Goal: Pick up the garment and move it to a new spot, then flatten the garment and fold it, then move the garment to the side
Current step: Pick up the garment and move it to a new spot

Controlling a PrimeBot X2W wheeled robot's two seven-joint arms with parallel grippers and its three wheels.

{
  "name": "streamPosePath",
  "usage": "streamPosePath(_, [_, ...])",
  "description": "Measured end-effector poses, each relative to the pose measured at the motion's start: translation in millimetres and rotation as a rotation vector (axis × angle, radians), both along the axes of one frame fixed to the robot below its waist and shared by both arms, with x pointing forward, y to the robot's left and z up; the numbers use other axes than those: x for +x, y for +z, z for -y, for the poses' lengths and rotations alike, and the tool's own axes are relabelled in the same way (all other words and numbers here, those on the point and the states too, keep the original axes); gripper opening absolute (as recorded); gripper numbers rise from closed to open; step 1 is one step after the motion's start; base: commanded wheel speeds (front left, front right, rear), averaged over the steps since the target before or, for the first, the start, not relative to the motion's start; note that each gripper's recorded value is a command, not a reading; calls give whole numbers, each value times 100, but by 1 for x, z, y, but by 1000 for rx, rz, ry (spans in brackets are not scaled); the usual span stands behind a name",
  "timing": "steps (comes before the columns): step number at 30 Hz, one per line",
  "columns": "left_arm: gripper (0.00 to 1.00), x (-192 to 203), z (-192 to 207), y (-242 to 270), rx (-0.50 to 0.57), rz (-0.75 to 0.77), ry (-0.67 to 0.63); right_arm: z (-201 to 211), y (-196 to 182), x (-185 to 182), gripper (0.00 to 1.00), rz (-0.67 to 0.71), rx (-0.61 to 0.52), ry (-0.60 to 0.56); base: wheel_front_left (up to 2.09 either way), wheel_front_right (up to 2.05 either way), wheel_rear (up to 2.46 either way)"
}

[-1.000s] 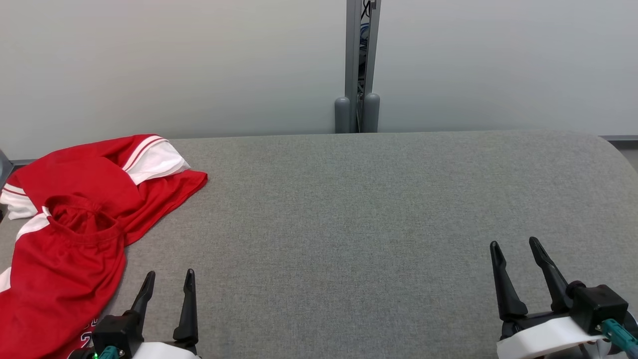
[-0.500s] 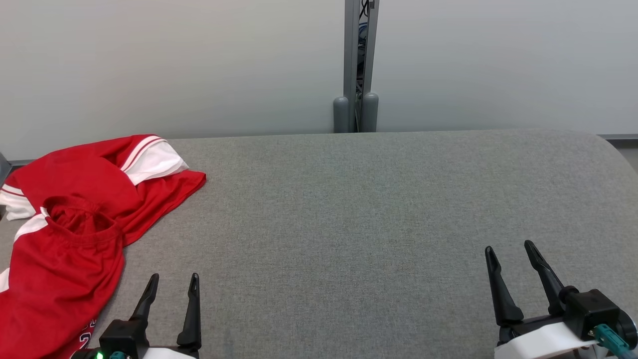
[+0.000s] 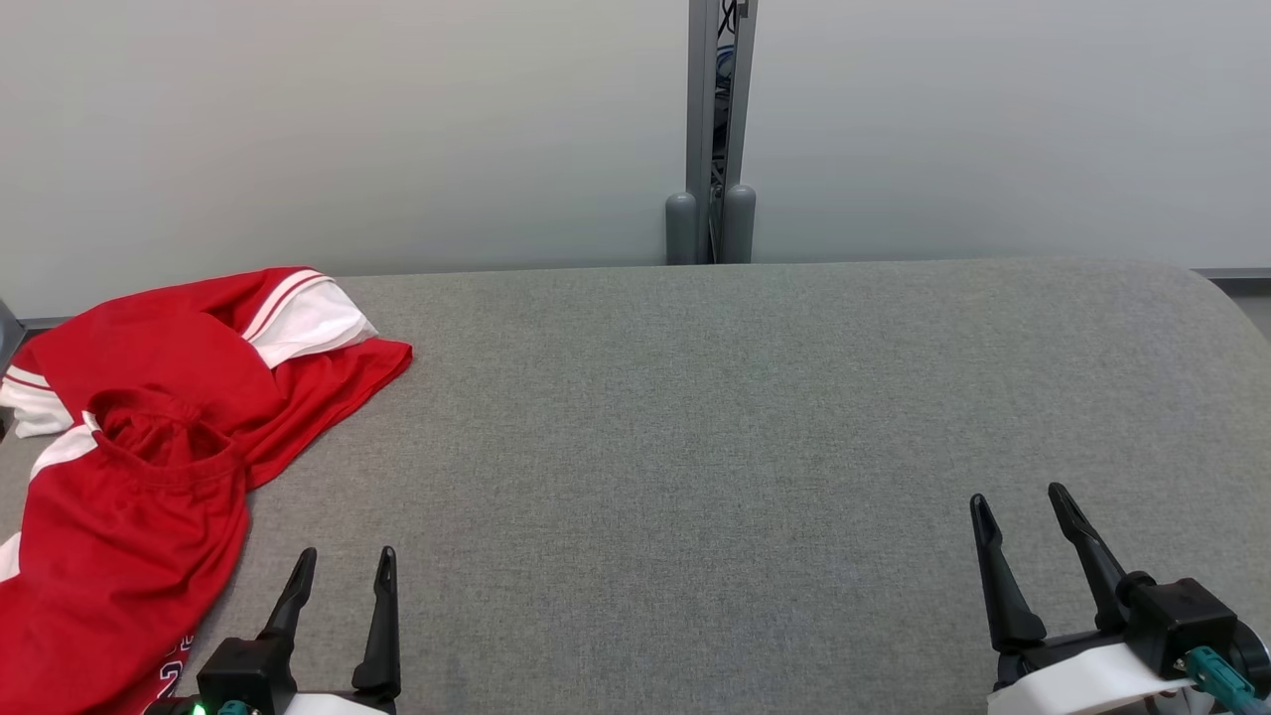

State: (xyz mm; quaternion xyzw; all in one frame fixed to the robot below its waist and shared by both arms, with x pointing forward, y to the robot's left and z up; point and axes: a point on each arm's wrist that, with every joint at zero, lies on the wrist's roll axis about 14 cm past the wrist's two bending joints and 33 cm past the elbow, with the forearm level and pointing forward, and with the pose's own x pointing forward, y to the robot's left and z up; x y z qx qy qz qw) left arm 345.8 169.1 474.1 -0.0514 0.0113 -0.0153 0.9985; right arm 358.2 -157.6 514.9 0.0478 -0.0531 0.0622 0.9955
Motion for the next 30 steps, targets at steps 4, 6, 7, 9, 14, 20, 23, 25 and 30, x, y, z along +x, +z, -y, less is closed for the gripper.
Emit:
streamPosePath(4, [100, 0, 0, -1, 1, -3, 0, 0, -1, 0, 100, -3, 0, 0, 0, 0, 0])
streamPosePath(6, [100, 0, -1, -1, 2, -3, 1, 0, -1, 1, 100, -4, 0, -1, 0, 0, 0])
streamPosePath(7, [100, 0, -1, 0, 2, -2, 1, 0, -1, 1, 100, -4, 0, 0, 0, 0, 0])
streamPosePath(9, [100, 0, -2, -1, 3, -3, 3, 0, -1, 1, 100, -4, 0, 0, 0, 0, 0])
streamPosePath(14, [100, 0, -7, 0, 9, 1, 15, -3, -1, 4, 100, -3, 1, 11, 0, 0, 0])
streamPosePath(20, [100, -3, -19, 3, 14, 7, 53, -15, 0, 10, 100, 0, 6, 45, 0, 0, 0])
streamPosePath(23, [100, -7, -31, 7, 16, 18, 89, -25, 1, 15, 100, 3, 8, 76, 0, 0, 0])
streamPosePath(25, [100, -12, -41, 9, 18, 22, 121, -34, 1, 18, 100, 2, 9, 103, 0, 0, 0])
streamPosePath(30, [100, -32, -70, 11, 20, 29, 218, -65, 3, 28, 100, 6, 15, 189, 0, 0, 0])
